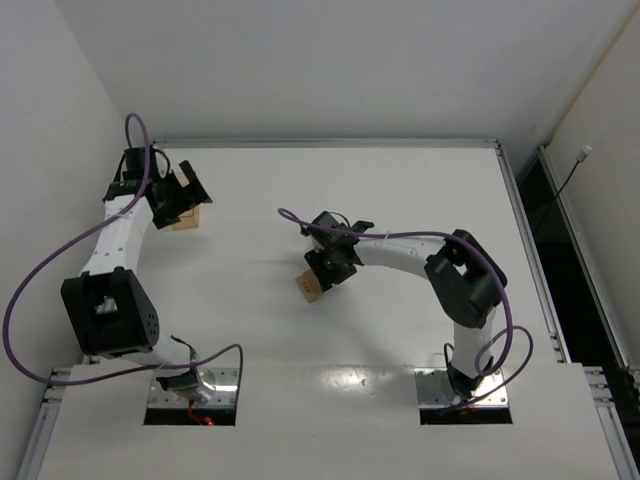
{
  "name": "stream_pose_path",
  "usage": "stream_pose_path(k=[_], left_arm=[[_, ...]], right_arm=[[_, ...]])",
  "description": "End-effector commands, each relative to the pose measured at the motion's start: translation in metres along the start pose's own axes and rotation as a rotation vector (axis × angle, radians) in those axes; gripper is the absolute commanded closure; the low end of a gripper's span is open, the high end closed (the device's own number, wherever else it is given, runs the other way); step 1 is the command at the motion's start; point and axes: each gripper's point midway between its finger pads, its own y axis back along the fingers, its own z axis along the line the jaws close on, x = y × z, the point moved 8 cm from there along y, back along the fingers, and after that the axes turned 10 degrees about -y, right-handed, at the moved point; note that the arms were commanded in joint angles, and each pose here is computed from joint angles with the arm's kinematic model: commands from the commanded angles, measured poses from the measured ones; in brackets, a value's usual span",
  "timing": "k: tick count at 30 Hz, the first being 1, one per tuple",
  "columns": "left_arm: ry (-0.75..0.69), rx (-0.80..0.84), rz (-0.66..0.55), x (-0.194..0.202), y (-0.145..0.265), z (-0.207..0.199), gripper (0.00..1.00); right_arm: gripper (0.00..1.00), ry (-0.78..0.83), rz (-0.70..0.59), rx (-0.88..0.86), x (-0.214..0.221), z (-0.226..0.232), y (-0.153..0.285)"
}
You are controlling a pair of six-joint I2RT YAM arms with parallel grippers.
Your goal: Build the wood block tower
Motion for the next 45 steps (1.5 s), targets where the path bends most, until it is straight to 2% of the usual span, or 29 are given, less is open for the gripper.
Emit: stream_pose_path(k=[1, 17, 31, 39, 45], left_arm=[[-0.004, 0.042, -0.021, -0.010, 0.001, -0.004, 0.00], [0.009, 0.055, 0.004, -0.006, -0.010, -0.004, 0.00], [0.034, 0.070, 0.013, -0.006, -0.011, 0.000, 0.00], [0.043, 0.082, 0.017, -0.006, -0.011, -0.001, 0.00], [0.045, 0.089, 0.027, -0.005, -0.014, -0.001, 0.00]], right_arm=[[0.58, -0.058, -0.101, 0.049, -0.023, 0.007, 0.007], [0.58, -0.031, -0.107, -0.007, -0.046, 0.028, -0.003], [0.58, -0.023, -0.095, 0.084, -0.042, 0.022, -0.016], [0.57, -0.022, -0.056, 0.124, -0.024, 0.012, -0.025], [0.57, -0.012, -0.089, 0.122, -0.023, 0.010, -0.010]])
